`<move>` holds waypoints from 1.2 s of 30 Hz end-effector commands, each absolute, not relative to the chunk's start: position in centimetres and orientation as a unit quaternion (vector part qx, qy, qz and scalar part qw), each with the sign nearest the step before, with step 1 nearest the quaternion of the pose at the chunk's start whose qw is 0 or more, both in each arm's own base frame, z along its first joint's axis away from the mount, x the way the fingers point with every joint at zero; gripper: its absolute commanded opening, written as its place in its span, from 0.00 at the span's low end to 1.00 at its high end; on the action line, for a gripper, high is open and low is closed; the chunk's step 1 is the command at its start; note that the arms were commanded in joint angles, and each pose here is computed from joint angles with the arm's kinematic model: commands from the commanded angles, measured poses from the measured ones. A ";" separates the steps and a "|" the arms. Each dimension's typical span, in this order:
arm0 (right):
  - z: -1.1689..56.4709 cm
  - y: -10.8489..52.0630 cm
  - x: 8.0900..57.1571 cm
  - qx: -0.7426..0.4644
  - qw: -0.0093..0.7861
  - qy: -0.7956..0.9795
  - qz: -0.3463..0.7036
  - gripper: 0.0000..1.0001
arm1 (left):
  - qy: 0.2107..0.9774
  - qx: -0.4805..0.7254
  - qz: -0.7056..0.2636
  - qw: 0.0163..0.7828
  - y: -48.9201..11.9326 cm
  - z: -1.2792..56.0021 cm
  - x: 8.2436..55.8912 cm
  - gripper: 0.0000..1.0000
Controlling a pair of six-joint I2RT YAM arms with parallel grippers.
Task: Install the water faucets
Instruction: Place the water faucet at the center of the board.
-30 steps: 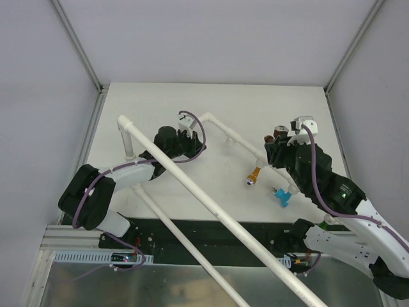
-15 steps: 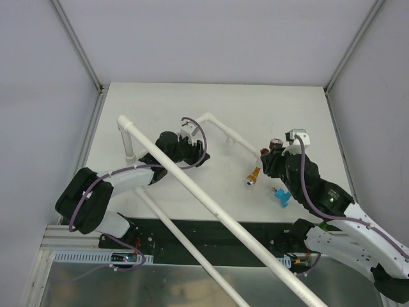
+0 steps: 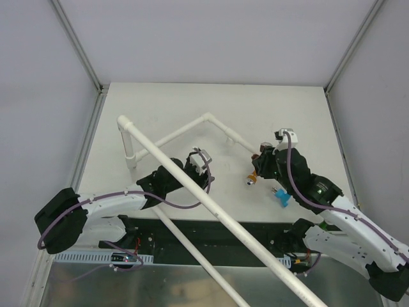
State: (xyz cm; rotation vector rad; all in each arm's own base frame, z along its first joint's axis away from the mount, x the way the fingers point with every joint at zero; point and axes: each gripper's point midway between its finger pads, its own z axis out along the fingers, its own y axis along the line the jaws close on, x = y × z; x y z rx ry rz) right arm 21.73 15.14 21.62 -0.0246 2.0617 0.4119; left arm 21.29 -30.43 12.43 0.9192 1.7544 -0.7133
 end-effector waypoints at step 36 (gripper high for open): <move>22.8 24.5 25.0 0.001 0.443 0.843 0.304 0.89 | 0.665 0.443 -0.292 0.526 -27.4 15.4 15.8 0.56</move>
